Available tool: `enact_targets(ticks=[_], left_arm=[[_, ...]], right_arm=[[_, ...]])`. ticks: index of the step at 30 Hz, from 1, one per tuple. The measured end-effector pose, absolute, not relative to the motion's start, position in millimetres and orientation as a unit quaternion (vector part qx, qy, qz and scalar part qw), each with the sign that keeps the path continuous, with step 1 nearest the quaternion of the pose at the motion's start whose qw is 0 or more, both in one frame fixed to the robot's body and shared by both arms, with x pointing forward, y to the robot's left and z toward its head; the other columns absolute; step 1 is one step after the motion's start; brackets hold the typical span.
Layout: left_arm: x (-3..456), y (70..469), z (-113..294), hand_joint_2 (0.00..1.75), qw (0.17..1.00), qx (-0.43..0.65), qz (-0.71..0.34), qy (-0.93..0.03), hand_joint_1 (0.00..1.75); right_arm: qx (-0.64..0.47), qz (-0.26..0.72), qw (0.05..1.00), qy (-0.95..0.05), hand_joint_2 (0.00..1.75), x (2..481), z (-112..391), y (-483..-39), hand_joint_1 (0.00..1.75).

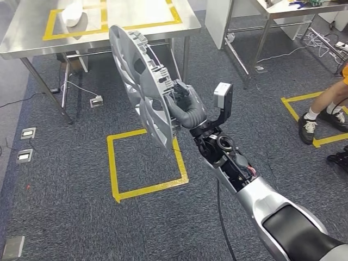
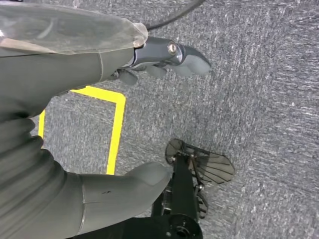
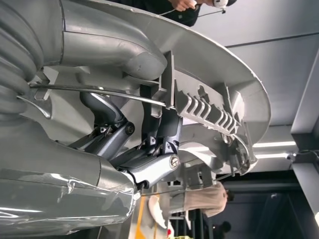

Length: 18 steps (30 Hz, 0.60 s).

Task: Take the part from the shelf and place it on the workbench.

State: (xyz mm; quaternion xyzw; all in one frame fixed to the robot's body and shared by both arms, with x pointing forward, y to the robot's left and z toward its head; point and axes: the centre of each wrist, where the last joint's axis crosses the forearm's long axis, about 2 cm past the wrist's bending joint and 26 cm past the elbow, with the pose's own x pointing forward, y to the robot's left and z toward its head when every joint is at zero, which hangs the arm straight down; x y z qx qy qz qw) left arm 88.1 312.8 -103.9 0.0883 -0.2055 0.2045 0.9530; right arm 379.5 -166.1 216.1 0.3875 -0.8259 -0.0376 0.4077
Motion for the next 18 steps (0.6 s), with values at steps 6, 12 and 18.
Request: enact_targets(ticks=[6,12,18], left_arm=[[87.0,312.1,-104.2,1.75,0.953,0.088,0.206,-0.205,0.00],[84.4,311.6,-104.7,1.75,0.953,0.088,0.207,-0.203,0.00],[85.0,311.4,-104.6,1.75,0.952,0.088,0.207,-0.205,0.00]], right_arm=[[0.389,-0.036,0.406,-0.826,1.75,380.3,216.8,-166.1,1.75],[0.389,-0.035,0.410,-0.824,1.75,380.6,213.9,-166.4,1.75],[0.392,-0.033,0.408,-0.824,1.75,381.3,215.4,-164.2,1.75]])
